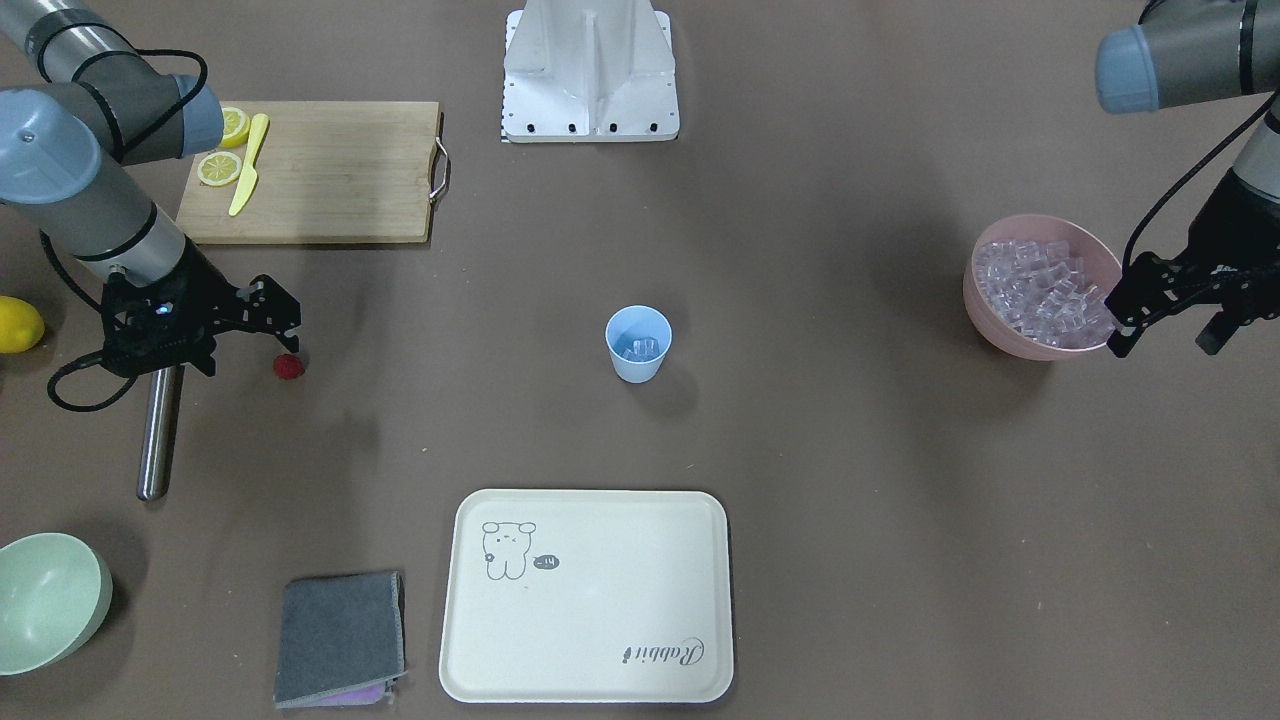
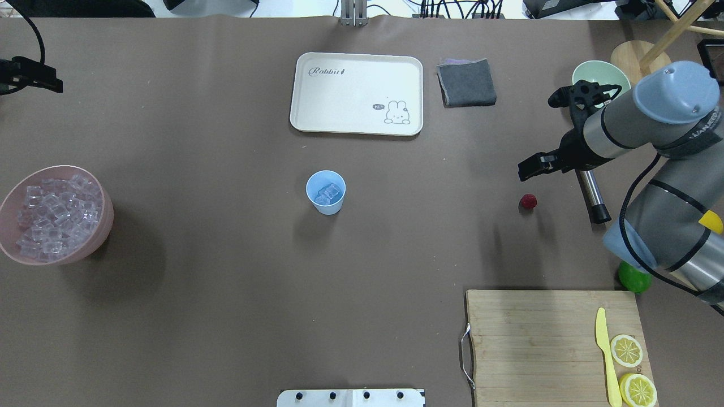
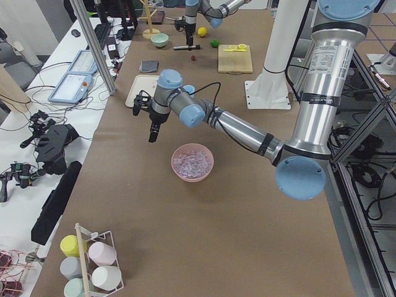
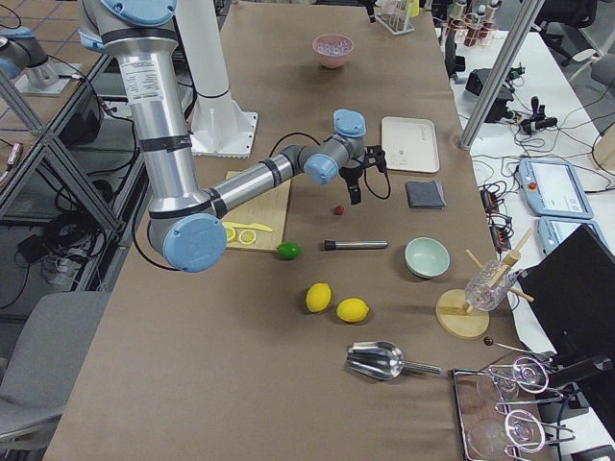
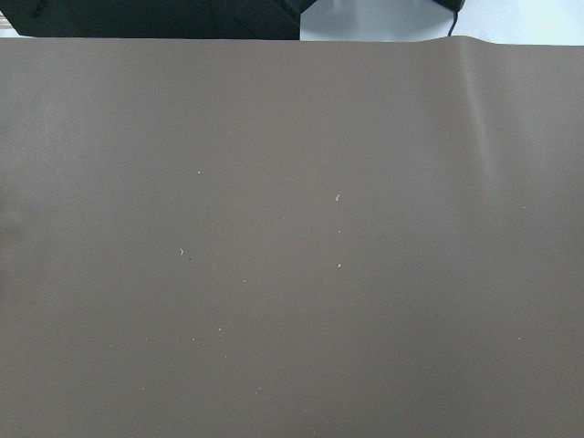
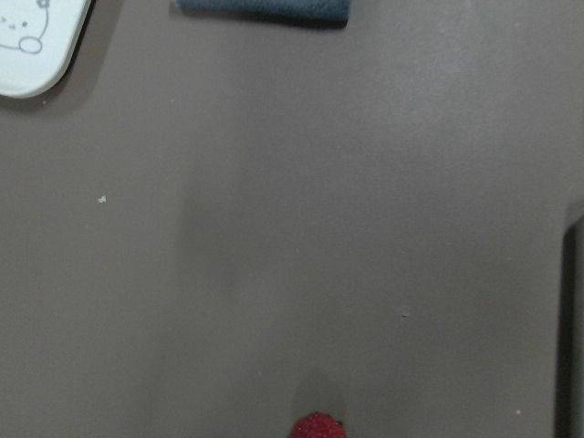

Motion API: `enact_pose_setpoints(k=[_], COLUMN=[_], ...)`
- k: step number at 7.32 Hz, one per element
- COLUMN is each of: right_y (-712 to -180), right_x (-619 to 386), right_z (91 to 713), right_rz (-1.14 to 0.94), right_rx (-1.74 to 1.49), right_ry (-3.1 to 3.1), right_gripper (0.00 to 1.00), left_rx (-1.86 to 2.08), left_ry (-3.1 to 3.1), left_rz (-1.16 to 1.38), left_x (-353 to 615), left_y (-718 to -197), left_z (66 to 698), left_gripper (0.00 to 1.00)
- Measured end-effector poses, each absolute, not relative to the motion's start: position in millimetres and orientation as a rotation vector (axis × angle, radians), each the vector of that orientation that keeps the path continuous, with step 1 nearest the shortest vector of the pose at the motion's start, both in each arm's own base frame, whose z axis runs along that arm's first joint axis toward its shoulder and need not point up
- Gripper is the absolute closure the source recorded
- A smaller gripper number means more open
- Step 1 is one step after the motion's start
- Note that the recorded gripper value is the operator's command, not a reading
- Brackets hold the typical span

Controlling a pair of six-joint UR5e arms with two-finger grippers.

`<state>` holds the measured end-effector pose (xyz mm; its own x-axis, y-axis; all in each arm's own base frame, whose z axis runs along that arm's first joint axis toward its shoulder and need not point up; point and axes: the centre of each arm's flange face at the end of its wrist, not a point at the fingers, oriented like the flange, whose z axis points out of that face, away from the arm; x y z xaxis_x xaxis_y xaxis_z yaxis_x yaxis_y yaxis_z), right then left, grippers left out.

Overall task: Mash ice and strawberries in cup
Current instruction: 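Lower the right gripper onto the red strawberry and close on it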

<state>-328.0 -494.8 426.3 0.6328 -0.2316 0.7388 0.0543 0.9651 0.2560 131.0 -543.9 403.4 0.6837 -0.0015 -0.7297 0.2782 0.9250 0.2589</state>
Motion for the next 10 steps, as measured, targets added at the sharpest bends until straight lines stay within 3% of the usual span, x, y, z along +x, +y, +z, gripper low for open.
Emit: enact_pose_setpoints(k=[4, 5, 7, 8, 10], right_y=[-483.8, -483.0, -482.1, -481.4, -479.2], right_x=[-359.3, -358.4, -357.8, -358.6, -364.5], right_z=[459.8, 463.4, 466.9, 467.0, 463.1], right_rz=[-0.173, -0.172, -0.169, -0.17, -0.18], right_rx=[0.213, 0.21, 0.205, 0.203, 0.214], right_ry=[-0.86, -0.856, -0.852, -0.851, -0.847], right_gripper=[0.02, 0.24, 0.86, 1.0, 1.0], left_rx=[0.374, 0.374, 0.375, 0.375, 0.373], left_ry=[0.812, 0.813, 0.813, 0.813, 0.81], left_rz=[-0.16, -0.16, -0.16, -0.158, -0.159], left_x=[129.7, 129.9, 129.5, 129.5, 129.4], left_y=[-541.9, -542.3, -542.7, -542.9, -543.4], left_z=[398.3, 397.8, 397.6, 398.1, 400.2], left_gripper=[0.03, 0.03, 0.03, 0.03, 0.03])
